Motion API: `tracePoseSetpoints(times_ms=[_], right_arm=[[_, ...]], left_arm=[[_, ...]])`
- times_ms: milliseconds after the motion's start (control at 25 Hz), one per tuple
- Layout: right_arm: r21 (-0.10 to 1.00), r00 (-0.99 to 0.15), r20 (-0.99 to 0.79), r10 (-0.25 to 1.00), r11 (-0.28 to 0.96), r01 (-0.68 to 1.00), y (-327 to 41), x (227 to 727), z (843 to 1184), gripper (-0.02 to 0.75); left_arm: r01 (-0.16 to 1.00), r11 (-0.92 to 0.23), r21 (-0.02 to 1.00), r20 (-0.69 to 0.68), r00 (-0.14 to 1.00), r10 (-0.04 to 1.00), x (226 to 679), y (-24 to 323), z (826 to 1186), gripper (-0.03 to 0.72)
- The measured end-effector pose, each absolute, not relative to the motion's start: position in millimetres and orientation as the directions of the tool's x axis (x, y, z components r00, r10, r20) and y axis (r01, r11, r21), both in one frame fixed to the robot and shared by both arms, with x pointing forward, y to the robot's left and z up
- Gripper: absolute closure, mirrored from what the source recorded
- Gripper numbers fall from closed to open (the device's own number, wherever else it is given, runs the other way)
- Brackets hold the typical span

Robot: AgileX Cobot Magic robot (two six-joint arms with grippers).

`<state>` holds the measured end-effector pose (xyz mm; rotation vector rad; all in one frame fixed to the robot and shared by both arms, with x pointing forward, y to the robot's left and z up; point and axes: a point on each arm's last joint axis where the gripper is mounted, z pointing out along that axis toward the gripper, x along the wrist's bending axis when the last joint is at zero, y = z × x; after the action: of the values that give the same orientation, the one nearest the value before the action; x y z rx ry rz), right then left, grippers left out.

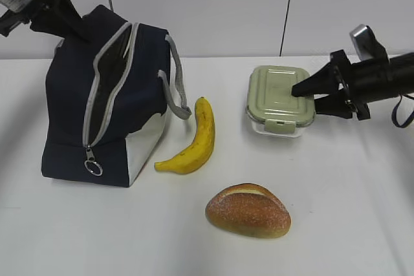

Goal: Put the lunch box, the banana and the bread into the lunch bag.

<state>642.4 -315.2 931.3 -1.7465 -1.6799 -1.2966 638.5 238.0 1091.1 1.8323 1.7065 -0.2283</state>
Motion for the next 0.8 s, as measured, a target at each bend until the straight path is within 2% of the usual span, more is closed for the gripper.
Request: tracePoseSetpoints(times_ms=[160, 520, 680, 800], right_arm=[[0.328, -0.189, 0.783, 0.593, -0.136, 0.935, -290, 654, 967, 0.341], [0.43, -0.328, 0.778, 0.537, -0.075, 0.899, -212, 673, 1079, 0.341], [0.45, -0.375, 0.766, 0.522, -0.019, 0.893, -179, 668, 1106, 0.342], [0.447, -0.391, 0.763, 0.514, 0.016, 0.894, -160, 662, 1115, 0.342]], left_arm=[[0.946, 0.029, 0.323, -0.517, 0.151, 0.843, 639, 238, 1091, 0.691], [0.941, 0.052, 0.335, -0.528, 0.142, 0.837, 641, 237, 1092, 0.691], [0.938, 0.07, 0.341, -0.546, 0.136, 0.826, 642, 236, 1094, 0.691], [0.938, 0.074, 0.34, -0.551, 0.135, 0.823, 642, 236, 1094, 0.691]])
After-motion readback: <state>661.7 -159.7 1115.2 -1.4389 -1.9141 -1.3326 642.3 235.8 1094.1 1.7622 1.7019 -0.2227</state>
